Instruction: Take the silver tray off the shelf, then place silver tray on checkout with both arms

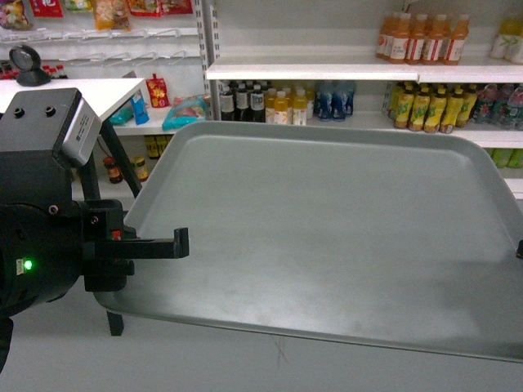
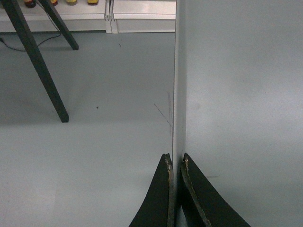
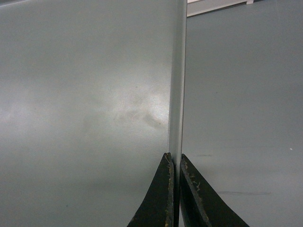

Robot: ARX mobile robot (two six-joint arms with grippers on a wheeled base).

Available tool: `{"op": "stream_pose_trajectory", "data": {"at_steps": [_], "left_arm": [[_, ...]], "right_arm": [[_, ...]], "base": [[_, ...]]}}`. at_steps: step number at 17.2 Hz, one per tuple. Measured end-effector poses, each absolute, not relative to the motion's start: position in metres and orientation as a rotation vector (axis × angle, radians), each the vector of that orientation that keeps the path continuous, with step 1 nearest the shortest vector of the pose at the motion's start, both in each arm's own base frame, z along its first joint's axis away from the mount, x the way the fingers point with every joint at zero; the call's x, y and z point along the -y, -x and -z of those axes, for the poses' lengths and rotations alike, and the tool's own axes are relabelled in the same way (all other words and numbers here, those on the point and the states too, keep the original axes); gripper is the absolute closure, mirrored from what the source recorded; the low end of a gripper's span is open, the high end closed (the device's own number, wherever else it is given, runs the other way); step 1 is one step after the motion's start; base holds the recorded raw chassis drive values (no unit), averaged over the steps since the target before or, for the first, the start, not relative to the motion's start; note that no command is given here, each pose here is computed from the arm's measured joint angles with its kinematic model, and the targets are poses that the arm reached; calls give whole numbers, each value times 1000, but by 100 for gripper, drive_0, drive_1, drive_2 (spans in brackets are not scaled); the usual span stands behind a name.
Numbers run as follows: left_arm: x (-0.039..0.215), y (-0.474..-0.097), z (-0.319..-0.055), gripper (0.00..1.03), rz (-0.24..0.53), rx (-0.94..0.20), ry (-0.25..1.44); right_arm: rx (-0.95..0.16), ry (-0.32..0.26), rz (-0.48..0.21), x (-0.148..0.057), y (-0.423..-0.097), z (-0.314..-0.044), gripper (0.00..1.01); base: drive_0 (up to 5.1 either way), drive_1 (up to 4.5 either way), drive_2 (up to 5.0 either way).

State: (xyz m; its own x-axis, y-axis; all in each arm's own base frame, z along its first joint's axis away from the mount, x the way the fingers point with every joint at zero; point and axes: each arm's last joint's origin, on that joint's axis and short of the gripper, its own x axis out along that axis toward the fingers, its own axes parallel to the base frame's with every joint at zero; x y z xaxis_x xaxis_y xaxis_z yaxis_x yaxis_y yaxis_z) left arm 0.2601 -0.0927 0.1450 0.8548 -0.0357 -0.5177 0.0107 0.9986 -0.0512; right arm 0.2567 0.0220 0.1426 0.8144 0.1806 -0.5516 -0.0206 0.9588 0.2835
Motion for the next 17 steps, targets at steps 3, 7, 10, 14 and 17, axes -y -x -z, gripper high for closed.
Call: {"op": "stream_pose_trajectory", "data": {"at_steps": [3,7,10,14,17], "left_arm": [[93,-260,-145,100,25,-547,46],[93,-260,-145,100,25,-545,47],[93,-260,-145,100,25,-546,47],[93,-260,-145,100,26,-544,48],[93,-260,-145,100,25,-543,48]], "right_arm": [[-618,-272,-109,-22,-257,-141,99],[-613,-272,-109,-22,-257,-142,99],[-616,-272,-108,-22,-257,-142,99],[-612,-272,-109,-22,-257,-142,99],[-614,-272,-110,-22,-257,-142,99]], "base": [[-504,241,241],[-511,235,235],[-496,249,249],[-497,248,248],[-502,244,244]]}}
